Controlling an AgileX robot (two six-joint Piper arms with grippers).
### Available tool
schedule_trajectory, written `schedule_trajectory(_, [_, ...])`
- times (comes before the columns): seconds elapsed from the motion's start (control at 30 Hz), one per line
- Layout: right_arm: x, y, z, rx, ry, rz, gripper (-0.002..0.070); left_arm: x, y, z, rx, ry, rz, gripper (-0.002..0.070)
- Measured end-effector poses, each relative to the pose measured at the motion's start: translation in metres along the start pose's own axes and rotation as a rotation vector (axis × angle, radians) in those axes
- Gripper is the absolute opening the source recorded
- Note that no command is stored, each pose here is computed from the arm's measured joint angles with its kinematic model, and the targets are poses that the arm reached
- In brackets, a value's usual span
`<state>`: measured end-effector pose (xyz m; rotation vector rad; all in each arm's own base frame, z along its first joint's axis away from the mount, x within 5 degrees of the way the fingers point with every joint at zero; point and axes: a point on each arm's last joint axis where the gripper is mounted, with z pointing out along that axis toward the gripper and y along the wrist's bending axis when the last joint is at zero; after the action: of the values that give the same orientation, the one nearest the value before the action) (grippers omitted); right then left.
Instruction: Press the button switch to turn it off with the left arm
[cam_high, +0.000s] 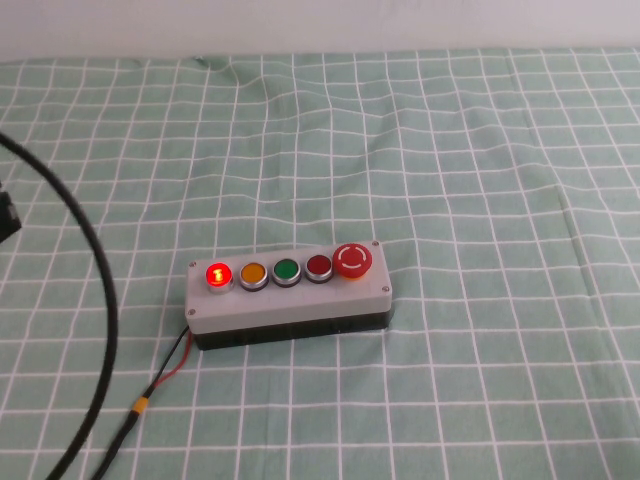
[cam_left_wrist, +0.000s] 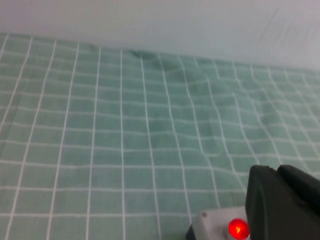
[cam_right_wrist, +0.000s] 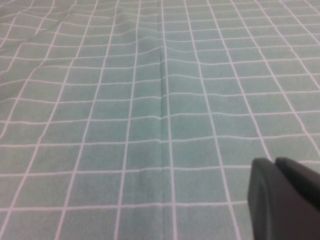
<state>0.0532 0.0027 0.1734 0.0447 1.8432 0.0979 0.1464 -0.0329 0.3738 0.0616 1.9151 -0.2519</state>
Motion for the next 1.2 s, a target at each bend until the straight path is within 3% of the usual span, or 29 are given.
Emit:
schedule_trajectory(0.37, [0.000, 0.000, 0.000, 0.000, 0.000, 0.000, -0.0017, -0.016, -0.011, 0.055, 0.054, 0.349, 0.091, -0.0002])
schedule_trajectory(0.7, [0.000, 0.000, 0.000, 0.000, 0.000, 0.000, -0.0017, 0.010, -0.015, 0.123, 0.114, 0.589, 0.092, -0.0002])
schedule_trajectory(0.93, [0.000, 0.000, 0.000, 0.000, 0.000, 0.000, -0.0017, 0.031, -0.020, 0.155, 0.196, 0.679, 0.061, -0.0002])
schedule_trajectory(1.2, [0.000, 0.000, 0.000, 0.000, 0.000, 0.000, -0.0017, 0.047, -0.032, 0.176, 0.246, 0.707, 0.126, -0.0002])
